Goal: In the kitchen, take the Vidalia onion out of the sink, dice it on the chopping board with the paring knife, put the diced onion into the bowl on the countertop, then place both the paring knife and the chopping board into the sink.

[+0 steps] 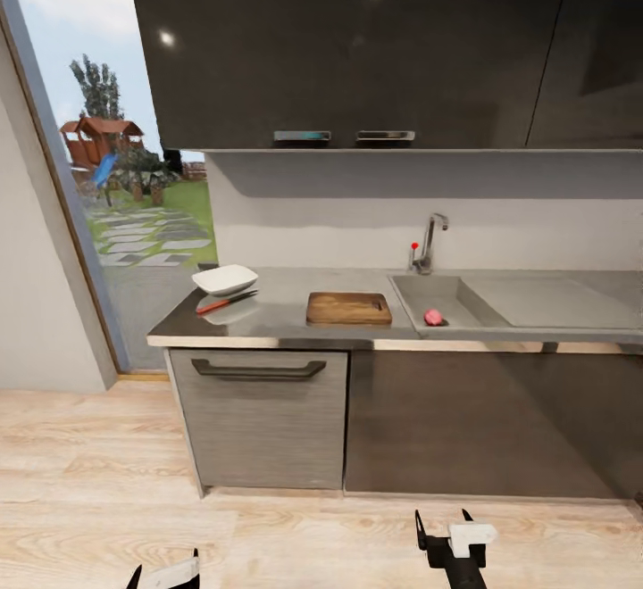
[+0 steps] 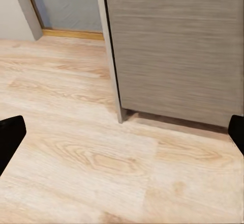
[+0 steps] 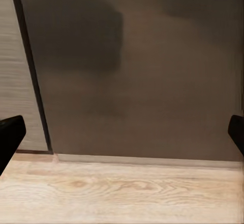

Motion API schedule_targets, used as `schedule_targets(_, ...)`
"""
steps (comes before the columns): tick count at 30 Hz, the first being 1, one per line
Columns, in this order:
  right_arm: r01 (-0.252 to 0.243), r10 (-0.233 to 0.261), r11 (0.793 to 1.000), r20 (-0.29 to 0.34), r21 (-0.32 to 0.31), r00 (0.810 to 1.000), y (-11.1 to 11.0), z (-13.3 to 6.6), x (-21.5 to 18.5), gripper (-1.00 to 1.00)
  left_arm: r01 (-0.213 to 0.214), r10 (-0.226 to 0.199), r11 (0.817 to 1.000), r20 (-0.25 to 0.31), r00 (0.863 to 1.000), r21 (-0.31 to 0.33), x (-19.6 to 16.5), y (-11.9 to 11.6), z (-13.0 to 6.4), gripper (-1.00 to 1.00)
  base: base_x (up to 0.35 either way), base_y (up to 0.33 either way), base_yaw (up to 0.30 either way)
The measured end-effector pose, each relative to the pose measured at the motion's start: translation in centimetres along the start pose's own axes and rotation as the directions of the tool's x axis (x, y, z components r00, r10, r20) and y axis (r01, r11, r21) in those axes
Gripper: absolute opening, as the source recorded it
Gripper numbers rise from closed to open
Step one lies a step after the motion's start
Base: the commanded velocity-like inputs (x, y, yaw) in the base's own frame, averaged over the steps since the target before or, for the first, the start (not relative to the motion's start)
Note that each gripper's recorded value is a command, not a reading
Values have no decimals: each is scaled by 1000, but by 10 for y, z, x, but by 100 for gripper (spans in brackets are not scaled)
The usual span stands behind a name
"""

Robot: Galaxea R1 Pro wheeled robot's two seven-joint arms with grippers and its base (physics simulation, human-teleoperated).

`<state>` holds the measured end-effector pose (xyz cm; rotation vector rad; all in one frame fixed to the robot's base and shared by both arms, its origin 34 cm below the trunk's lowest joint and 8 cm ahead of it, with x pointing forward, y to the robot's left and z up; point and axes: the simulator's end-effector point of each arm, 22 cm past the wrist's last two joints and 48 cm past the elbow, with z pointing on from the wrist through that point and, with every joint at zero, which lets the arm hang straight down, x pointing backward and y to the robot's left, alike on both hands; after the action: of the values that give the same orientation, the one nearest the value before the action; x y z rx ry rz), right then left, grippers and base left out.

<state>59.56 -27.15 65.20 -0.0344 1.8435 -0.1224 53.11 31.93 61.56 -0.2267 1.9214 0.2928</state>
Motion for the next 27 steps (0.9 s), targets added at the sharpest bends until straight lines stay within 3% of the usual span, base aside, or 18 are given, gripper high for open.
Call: schedule_targets(27,3,-3,1000,-20,0,1000,0,0,4,100,0,0,1000,-15,1000,4,3,-4,-1,100,1,-320,0)
